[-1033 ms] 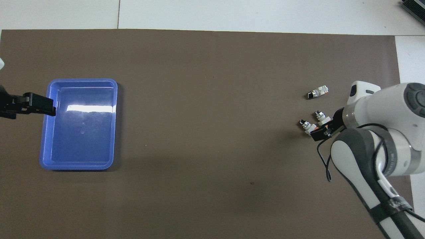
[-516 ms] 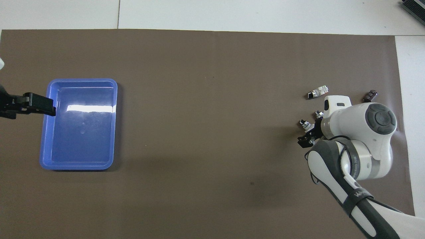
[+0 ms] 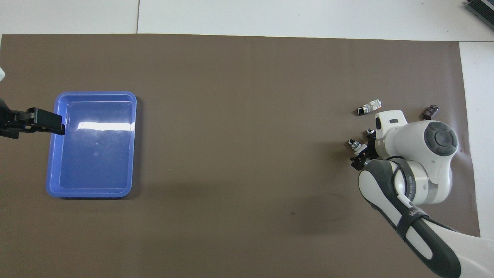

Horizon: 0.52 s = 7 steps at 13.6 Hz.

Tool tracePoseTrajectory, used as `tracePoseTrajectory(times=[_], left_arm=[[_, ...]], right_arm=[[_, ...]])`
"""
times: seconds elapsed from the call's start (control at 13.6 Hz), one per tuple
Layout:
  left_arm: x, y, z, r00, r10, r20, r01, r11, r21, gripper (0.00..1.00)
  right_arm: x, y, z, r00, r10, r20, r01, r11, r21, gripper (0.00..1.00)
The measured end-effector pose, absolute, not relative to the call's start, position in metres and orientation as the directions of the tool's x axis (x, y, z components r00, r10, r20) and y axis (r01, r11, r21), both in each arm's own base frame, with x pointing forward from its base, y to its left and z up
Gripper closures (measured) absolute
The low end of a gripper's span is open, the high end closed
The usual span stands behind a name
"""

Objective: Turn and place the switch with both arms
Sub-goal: 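Reach the right gripper down and grasp the orange-and-white switch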

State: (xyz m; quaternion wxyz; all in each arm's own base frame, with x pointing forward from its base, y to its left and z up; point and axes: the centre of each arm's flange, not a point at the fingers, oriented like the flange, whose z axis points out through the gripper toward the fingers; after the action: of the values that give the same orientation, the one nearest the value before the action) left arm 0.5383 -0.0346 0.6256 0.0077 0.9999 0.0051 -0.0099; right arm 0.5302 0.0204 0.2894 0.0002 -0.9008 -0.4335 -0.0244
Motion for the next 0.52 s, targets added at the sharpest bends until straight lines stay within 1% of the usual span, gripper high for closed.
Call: tracePoseTrajectory(times=[0.15,0.22,0.3,0.37,0.44,0.52], left_arm=[[0.5383,-0.0346,0.6256,1.000,0.010,-0.020,0.010,-1.000,0.015,0.00],[0.5383,-0.0346,0.6256,1.000,0.010,-0.020,0.010,-1.000,0.015,0.00],[0.5383,-0.0346,0.6256,1.000,0.010,-0.020,0.010,-1.000,0.015,0.00],[0.5383,-0.0346,0.6256,1.000,0.010,-0.020,0.010,-1.000,0.015,0.00],[0.5383,-0.0346,0.6256,1.000,0.010,-0.020,0.010,-1.000,0.015,0.00],[0.5383,-0.0346,0.6256,1.000,0.010,-0.020,0.010,-1.000,0.015,0.00]], right_arm=[[0.5225,0.0187,0.2807,0.614,0.789,0.030,0.789,-0.615,0.005,0.04],[0.5199,0.0180,0.2777,0.602,0.798,0.027,0.798,-0.602,0.002,0.17],[0.5199,0.0180,0.2802,0.591,0.806,0.031,0.806,-0.592,0.007,0.26],[0.5194,0.0180,0.2812,0.584,0.811,0.032,0.812,-0.584,0.009,0.26],[0.5196,0.0181,0.2818,0.578,0.815,0.033,0.815,-0.579,0.011,0.32],[0.5198,0.0181,0.2844,0.577,0.816,0.036,0.816,-0.578,0.015,0.44]])
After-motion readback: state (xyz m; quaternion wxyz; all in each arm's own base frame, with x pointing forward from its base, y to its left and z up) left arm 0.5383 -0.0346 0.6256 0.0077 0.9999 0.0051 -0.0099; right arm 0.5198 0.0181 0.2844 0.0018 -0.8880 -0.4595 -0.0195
